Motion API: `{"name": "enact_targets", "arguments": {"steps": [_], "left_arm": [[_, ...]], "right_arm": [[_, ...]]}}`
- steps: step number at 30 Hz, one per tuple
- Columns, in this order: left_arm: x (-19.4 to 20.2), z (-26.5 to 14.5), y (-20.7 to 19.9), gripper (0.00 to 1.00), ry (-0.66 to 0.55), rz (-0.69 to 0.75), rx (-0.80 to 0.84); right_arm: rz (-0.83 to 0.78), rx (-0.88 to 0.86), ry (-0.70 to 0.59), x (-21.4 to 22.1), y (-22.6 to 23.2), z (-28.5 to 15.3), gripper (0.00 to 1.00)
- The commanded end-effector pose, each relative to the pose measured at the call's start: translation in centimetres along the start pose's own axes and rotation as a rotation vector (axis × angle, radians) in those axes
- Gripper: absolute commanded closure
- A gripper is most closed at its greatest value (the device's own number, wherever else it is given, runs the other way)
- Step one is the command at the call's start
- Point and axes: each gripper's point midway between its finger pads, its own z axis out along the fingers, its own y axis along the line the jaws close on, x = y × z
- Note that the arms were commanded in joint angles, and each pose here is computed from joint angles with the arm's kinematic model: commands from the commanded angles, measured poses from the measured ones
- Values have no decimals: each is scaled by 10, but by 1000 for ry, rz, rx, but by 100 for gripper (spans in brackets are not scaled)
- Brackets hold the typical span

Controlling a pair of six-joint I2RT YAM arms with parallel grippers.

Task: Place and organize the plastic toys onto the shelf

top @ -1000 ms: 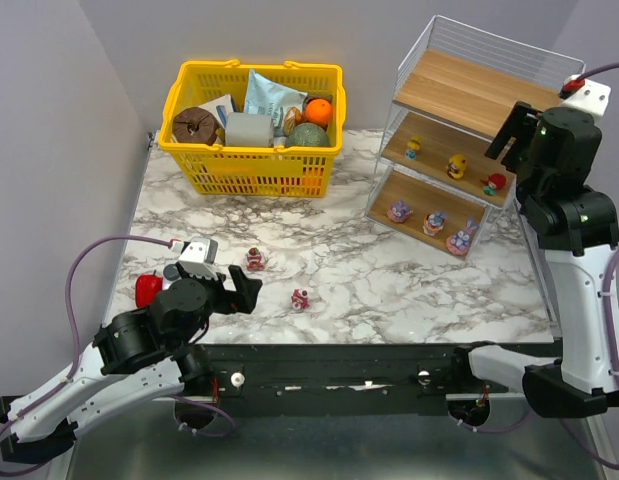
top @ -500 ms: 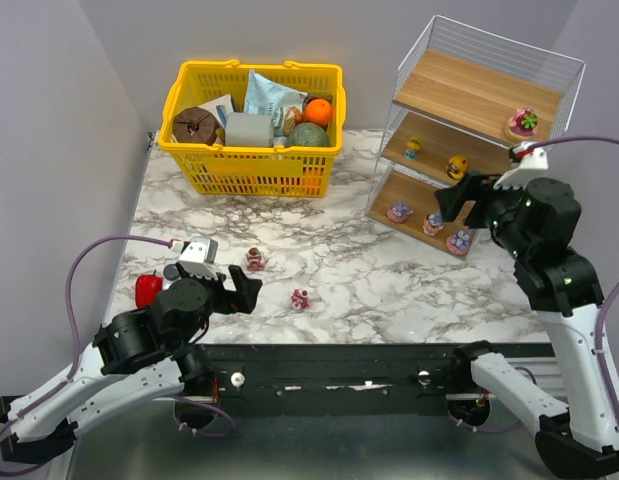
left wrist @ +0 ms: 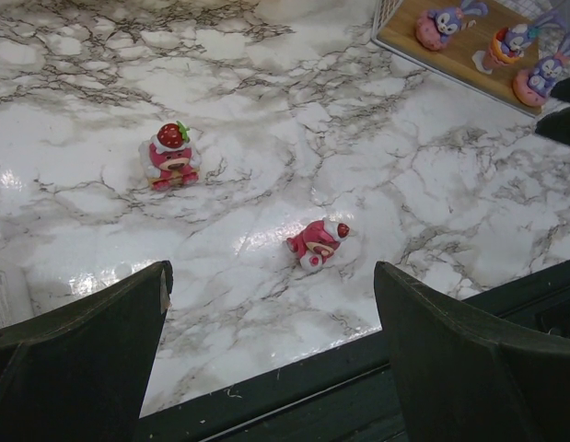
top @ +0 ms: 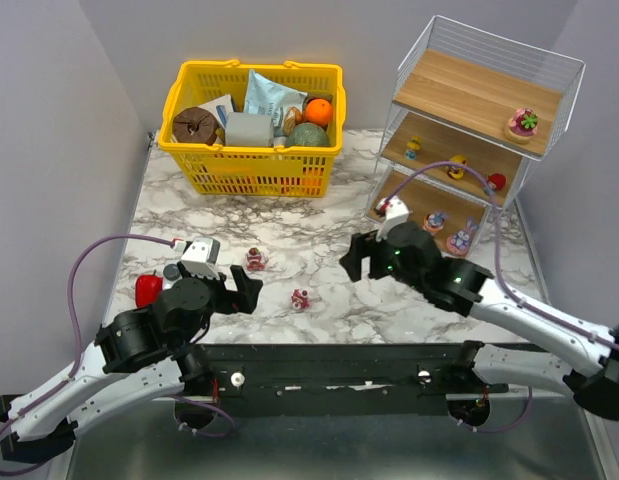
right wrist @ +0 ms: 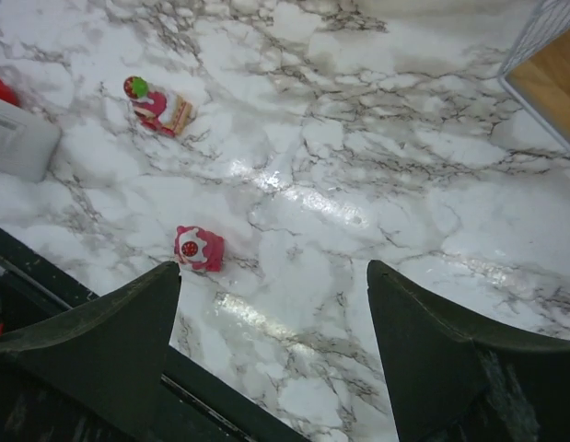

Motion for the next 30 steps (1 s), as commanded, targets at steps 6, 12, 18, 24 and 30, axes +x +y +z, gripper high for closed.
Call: {"name": "enact_targets", "arguments": {"steps": [6, 12, 18, 24, 30], "left_arm": [[0, 1, 3, 1, -7, -5, -12], [-1, -1, 1, 1, -15, -9, 5], [-3, -3, 0, 1, -25, -14, 22], [-3, -3, -2, 1, -23, -11, 31], [-4, -5, -2, 1, -30, -16, 38]], "right_arm": [[138, 205, -87, 41, 72, 54, 9], [176, 416, 17, 100, 95, 92, 11], [251, 437, 78, 134, 103, 113, 16], [298, 490, 101, 157, 100, 124, 20], [300, 523, 88, 167, 98, 137, 27]]}}
